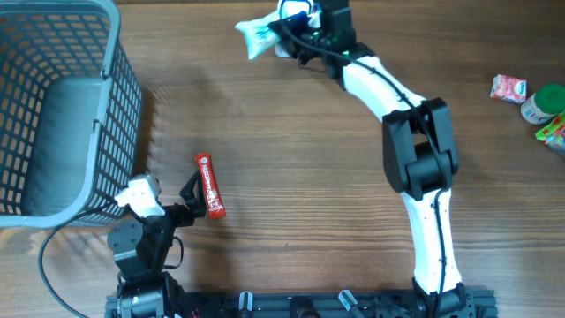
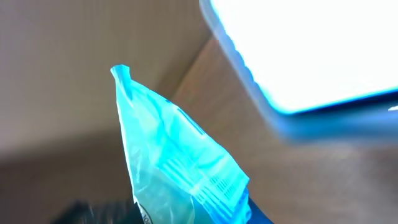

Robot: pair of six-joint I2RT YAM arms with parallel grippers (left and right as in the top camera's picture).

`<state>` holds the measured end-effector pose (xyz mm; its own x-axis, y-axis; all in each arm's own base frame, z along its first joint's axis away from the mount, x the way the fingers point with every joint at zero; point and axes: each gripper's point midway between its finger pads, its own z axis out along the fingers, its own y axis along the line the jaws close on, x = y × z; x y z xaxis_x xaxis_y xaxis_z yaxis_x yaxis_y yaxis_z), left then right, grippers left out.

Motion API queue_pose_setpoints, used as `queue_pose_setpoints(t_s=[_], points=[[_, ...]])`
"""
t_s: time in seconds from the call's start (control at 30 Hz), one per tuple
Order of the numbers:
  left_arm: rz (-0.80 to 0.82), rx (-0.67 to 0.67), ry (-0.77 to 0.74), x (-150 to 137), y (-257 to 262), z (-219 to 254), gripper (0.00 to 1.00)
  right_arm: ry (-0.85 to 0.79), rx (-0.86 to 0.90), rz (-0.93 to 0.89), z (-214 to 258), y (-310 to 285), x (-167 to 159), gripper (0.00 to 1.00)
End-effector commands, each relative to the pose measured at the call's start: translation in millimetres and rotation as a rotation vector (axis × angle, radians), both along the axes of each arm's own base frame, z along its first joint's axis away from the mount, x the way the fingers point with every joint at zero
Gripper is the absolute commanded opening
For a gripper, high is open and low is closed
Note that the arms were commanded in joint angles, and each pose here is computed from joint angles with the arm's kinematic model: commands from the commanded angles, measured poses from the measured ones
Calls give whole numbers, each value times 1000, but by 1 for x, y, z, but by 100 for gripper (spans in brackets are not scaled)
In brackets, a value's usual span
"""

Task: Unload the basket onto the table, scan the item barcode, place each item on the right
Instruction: 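Lift the wipes pack with the right gripper and hold it at the scanner, then carry the wipes pack with the right gripper to the right edge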

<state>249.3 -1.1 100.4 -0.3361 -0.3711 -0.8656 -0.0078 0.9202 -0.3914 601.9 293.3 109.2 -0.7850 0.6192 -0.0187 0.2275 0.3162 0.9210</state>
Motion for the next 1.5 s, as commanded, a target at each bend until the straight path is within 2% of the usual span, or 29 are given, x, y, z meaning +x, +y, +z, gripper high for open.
queue_pose_setpoints(t_s=[0.0, 0.1, 0.37, 0.53, 0.77, 0.83, 0.9, 1.1, 1.27, 1.43, 1.47], points=[[-3, -5, 4, -1, -1, -1, 100, -36, 55, -146, 23, -29, 33, 5], [-3, -5, 4, -1, -1, -1, 100, -19, 70, -141, 23, -30, 32, 5], [-3, -5, 4, -1, -1, -1, 100, 41, 141, 67, 26, -5, 2, 5], [-3, -5, 5, -1, -1, -2, 100, 94, 30, 119, 14, -17, -16, 5], [-3, -5, 4, -1, -1, -1, 100, 135, -165, 210, 76, -55, -81, 4], [-3, -5, 4, -1, -1, -1, 100, 149, -254, 197, 88, -90, -97, 4], [-3, -5, 4, -1, -1, -1, 100, 233, -359, 145, 81, -142, -113, 4], [-3, -5, 4, -1, -1, -1, 100, 542, -543, -13, 12, -301, -158, 4], [-3, -5, 4, -1, -1, -1, 100, 756, -602, -260, -52, -425, -210, 4], [-3, -5, 4, -1, -1, -1, 100, 852, -695, -428, -67, -509, -252, 5], [-3, -5, 4, -1, -1, -1, 100, 860, -697, -450, -67, -518, -257, 12]])
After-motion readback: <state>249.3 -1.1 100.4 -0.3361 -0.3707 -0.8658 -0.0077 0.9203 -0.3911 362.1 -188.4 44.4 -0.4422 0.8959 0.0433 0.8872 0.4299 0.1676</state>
